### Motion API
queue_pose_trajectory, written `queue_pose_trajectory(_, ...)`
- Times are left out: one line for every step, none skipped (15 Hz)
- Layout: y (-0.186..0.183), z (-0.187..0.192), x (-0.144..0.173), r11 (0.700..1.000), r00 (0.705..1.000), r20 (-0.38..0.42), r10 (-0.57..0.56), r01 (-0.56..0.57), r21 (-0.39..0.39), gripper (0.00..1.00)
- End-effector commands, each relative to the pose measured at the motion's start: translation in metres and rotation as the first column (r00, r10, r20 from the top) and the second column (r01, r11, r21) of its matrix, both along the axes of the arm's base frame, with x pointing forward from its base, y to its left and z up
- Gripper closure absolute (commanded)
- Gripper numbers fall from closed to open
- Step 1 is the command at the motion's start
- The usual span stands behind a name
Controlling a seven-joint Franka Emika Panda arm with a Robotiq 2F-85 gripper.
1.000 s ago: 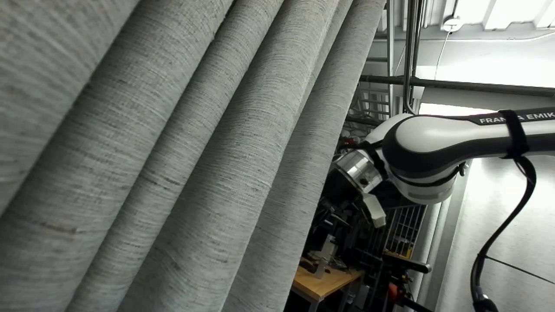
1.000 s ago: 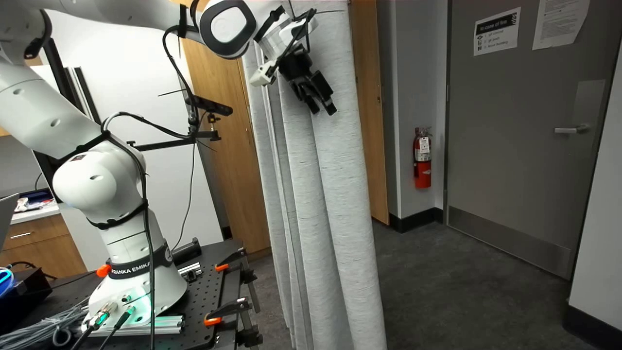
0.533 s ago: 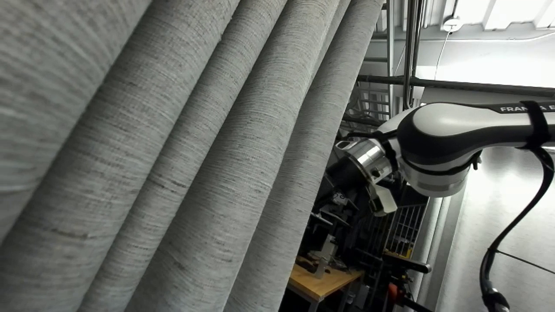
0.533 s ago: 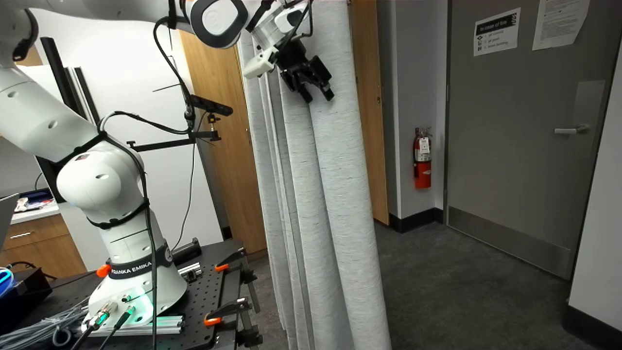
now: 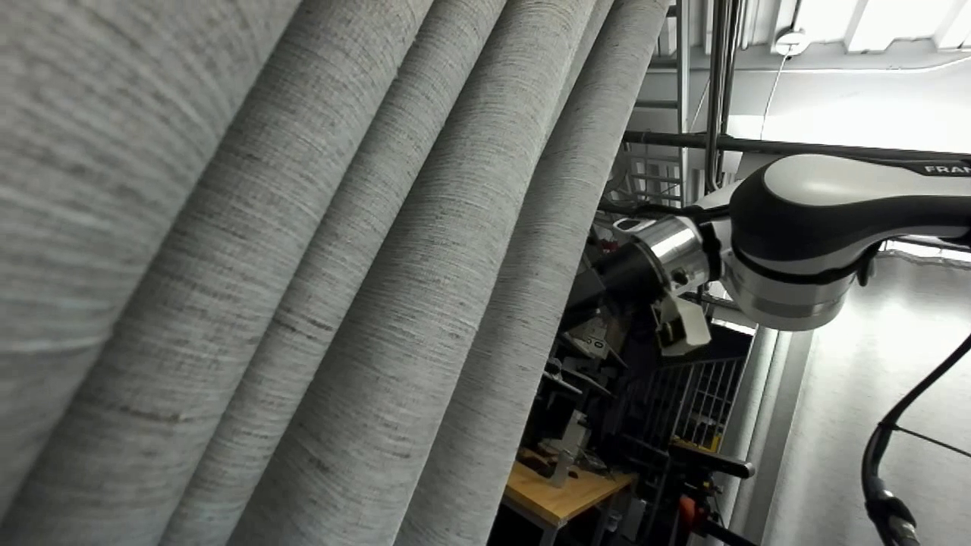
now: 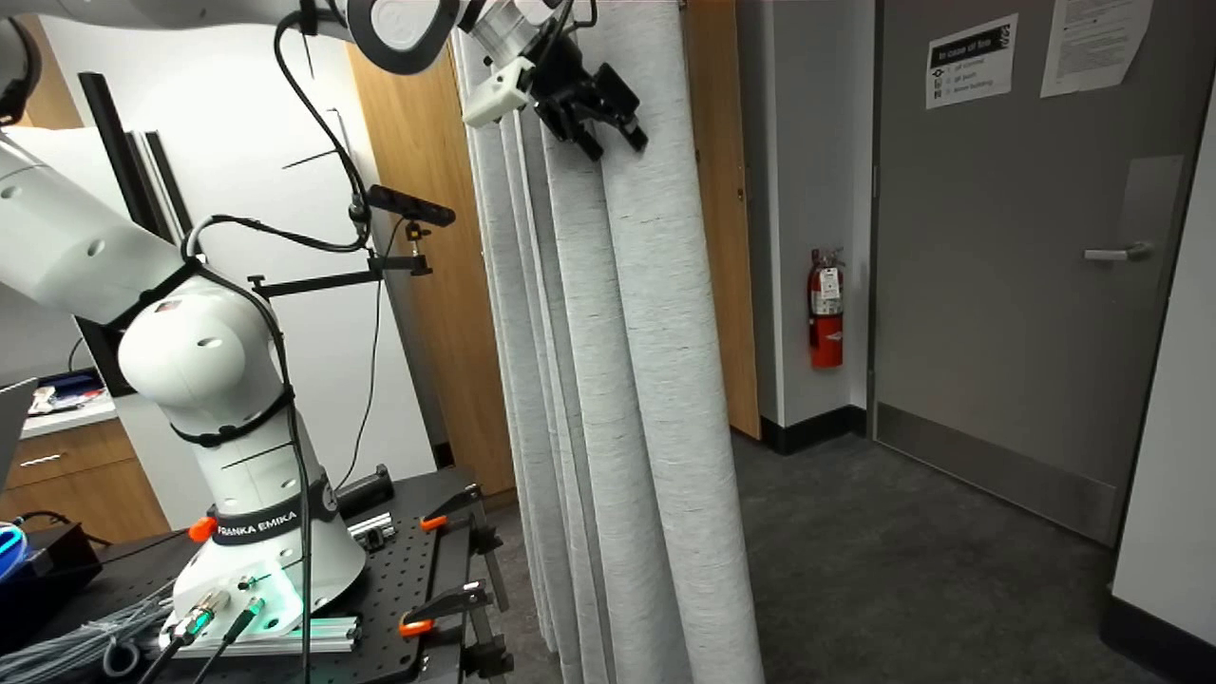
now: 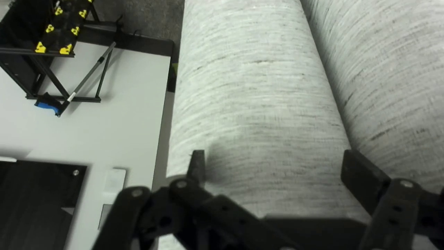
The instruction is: Draw the curtains open
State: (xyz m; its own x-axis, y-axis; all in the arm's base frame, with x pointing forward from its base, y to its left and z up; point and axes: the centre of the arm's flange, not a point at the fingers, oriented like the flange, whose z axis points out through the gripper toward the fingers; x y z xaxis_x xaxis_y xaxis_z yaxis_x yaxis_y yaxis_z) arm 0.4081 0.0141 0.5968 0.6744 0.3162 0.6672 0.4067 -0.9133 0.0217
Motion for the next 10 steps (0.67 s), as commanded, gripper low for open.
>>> queue_pose_trajectory(0.007, 0.006, 0.011, 0.997, 0.995, 0.097, 0.017, -0.025, 0.075, 0.00)
queue_pose_trajectory(0.010, 0.007, 0.014, 0.996, 0.993, 0.122, 0.008, -0.019, 0.088, 0.00)
queue_pose_trajectory(0.013, 0.008, 0.017, 0.995, 0.990, 0.145, -0.002, -0.012, 0.101, 0.00)
queue_pose_trajectory(0.016, 0.010, 0.020, 0.994, 0.986, 0.166, -0.008, -0.010, 0.110, 0.00)
queue_pose_trajectory(0.018, 0.012, 0.022, 0.993, 0.983, 0.186, -0.010, -0.012, 0.117, 0.00)
queue_pose_trajectory(0.020, 0.013, 0.023, 0.993, 0.978, 0.206, -0.015, -0.010, 0.119, 0.00)
queue_pose_trajectory(0.022, 0.015, 0.024, 0.993, 0.973, 0.227, -0.025, -0.003, 0.120, 0.00)
queue_pose_trajectory(0.024, 0.016, 0.026, 0.992, 0.970, 0.242, -0.023, -0.007, 0.122, 0.00)
queue_pose_trajectory(0.025, 0.016, 0.027, 0.992, 0.966, 0.255, -0.030, -0.002, 0.125, 0.00)
queue_pose_trajectory(0.026, 0.016, 0.027, 0.992, 0.964, 0.265, -0.029, -0.005, 0.128, 0.00)
